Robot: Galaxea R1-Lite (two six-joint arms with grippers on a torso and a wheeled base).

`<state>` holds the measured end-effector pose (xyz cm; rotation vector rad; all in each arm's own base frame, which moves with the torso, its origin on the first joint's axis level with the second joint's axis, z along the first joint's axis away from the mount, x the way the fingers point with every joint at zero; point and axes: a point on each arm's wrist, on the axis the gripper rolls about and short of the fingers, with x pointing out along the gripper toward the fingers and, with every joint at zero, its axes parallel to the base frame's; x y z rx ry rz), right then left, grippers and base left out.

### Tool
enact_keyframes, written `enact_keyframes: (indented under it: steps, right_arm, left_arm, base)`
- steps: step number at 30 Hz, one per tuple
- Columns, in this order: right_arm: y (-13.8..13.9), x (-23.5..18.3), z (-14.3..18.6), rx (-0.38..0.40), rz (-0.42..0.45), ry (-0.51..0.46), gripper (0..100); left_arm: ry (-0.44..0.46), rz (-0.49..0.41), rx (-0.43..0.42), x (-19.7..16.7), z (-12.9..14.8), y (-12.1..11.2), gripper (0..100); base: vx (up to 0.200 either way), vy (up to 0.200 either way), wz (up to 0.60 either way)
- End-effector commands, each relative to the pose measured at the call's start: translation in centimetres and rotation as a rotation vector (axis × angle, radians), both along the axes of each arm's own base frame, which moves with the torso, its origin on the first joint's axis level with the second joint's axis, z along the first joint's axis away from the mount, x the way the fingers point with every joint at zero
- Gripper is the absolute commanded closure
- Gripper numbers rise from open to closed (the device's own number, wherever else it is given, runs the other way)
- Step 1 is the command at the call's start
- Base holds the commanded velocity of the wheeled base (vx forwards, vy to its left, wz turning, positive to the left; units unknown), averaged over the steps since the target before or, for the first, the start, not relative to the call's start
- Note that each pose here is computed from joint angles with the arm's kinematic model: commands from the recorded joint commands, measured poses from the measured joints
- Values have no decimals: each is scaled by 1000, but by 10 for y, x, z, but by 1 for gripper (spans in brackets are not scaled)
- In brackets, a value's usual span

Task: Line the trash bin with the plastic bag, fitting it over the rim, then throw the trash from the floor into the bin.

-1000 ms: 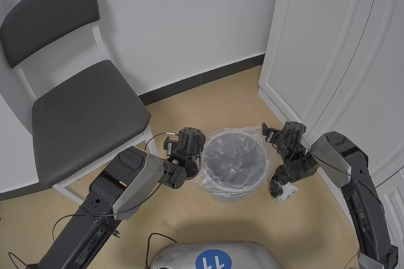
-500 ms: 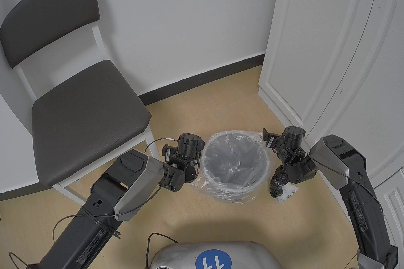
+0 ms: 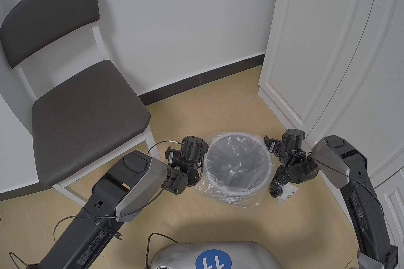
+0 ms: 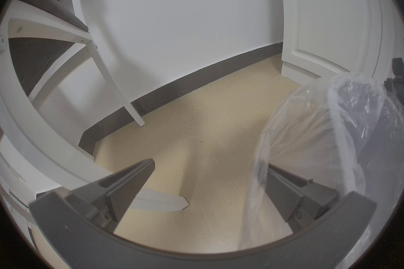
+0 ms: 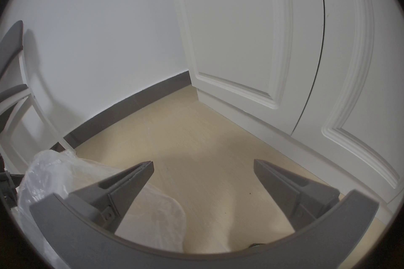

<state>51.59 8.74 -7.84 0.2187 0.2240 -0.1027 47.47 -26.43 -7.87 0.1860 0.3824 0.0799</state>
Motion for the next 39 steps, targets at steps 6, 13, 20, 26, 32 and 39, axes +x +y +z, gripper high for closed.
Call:
enact_keyframes:
  steps: [6, 13, 20, 26, 32, 39]
  right_arm:
    - [-1, 0, -4, -8, -4, 23, 0]
    - [-4, -1, -1, -16, -16, 60, 0]
    - [-6, -12, 42, -16, -16, 53, 0]
    - [-12, -42, 89, -94, 16, 109, 0]
    - [-15, -56, 97, -105, 38, 166, 0]
    - [-19, -63, 81, -100, 123, 243, 0]
  left_arm:
    - [15, -1, 9, -3, 2, 2, 0]
    - [9, 4, 5, -2, 7, 3, 0]
    - [-4, 11, -30, -12, 44, 7, 0]
    - [36, -1, -89, -53, 78, 5, 0]
    - [63, -2, -103, -74, 87, 11, 0]
    - [92, -32, -95, -109, 85, 23, 0]
  base:
    - [0, 0, 0]
    - [0, 0, 0]
    - [0, 0, 0]
    - [0, 0, 0]
    - [0, 0, 0]
    - [0, 0, 0]
